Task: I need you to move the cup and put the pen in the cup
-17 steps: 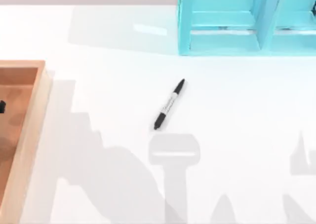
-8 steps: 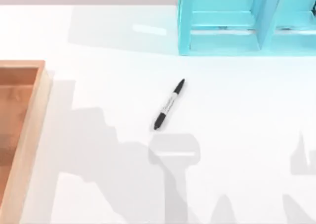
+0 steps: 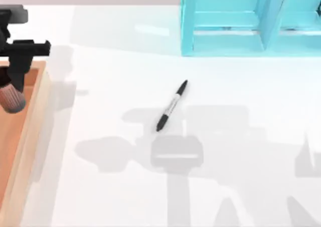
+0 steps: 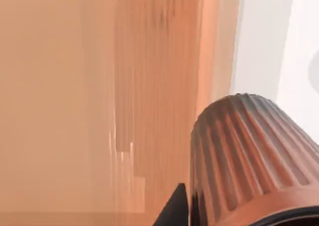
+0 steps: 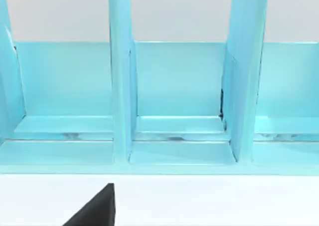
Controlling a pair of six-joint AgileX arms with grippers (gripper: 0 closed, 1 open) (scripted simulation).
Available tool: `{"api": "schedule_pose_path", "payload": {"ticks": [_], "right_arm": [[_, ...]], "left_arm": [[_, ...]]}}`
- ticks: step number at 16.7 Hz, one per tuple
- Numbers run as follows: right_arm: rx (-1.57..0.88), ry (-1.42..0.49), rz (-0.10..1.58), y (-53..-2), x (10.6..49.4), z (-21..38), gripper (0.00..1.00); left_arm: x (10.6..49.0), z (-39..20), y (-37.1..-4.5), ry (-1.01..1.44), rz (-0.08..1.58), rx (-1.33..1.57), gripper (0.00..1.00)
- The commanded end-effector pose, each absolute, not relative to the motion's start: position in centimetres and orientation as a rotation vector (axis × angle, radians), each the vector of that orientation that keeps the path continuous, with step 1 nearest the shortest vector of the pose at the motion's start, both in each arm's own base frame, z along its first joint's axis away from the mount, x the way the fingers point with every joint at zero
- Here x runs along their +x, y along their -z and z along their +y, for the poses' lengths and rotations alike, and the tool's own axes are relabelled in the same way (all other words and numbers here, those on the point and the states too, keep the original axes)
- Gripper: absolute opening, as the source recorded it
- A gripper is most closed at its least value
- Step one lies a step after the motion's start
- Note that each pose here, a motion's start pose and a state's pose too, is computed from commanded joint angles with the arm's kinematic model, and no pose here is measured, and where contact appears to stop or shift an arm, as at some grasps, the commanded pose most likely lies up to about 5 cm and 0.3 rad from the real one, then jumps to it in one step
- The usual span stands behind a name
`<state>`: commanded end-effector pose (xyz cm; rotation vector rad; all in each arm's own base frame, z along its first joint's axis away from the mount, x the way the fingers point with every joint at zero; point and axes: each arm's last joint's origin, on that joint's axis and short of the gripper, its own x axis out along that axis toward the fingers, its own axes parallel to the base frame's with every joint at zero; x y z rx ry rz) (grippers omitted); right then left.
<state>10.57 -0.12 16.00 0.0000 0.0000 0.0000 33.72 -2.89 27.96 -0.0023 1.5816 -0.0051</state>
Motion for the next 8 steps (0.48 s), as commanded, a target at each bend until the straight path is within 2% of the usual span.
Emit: {"api": "schedule_pose_path", "payload": {"ticks": [4,8], "right_arm": [[0.0,0.0,0.0,-16.0,10.6,-0.1,1.0],[0.0,0.0,0.0,-16.0,10.6,-0.1,1.0]], "left_arm": [[32.1,-7.4,-30.7,0.017,1.571,0.019,0.0],[31.9,-7.7,-30.9,0.016,1.57,0.02,0.0]]}}
